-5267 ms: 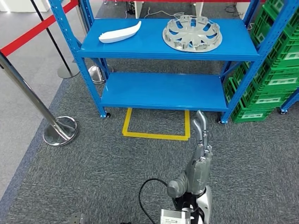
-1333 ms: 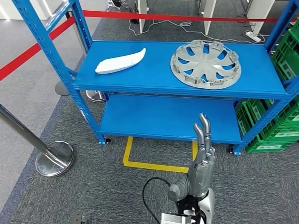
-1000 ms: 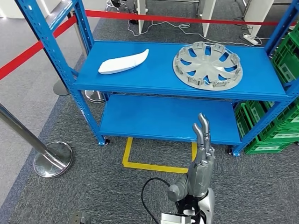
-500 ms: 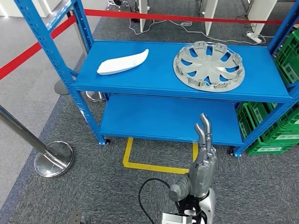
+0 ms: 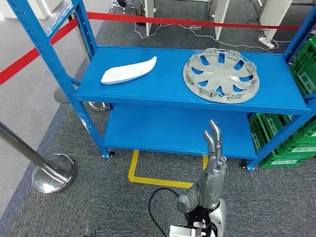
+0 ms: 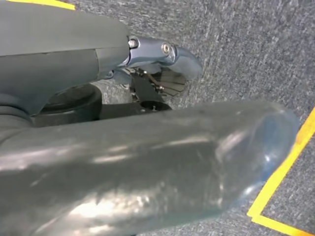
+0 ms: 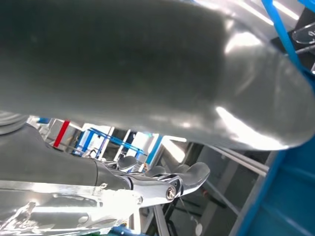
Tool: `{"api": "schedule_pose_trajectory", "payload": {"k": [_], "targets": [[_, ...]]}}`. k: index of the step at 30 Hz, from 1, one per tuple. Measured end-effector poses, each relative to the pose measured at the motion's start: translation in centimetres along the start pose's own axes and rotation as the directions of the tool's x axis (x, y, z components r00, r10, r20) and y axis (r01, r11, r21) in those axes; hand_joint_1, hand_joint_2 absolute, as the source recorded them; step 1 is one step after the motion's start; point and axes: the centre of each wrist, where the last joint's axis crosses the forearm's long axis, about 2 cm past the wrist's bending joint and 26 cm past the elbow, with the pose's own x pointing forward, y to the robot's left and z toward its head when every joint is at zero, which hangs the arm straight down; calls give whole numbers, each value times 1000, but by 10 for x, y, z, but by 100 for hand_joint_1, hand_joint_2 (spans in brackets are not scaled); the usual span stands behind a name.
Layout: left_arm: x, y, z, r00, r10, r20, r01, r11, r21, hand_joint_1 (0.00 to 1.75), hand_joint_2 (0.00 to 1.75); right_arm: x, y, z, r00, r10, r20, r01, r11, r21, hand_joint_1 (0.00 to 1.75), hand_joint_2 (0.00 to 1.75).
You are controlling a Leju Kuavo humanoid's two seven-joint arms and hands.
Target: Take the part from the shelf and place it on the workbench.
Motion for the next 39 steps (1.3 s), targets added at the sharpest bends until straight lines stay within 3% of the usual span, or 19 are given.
{"api": "schedule_pose_trajectory", "payload": {"k": [39], "targets": [[-1,0,1,1000,8,-2,-8,1000,-8,0,0,0,-1,0,1000,2,0,-2,1000,0,0,0]]}}
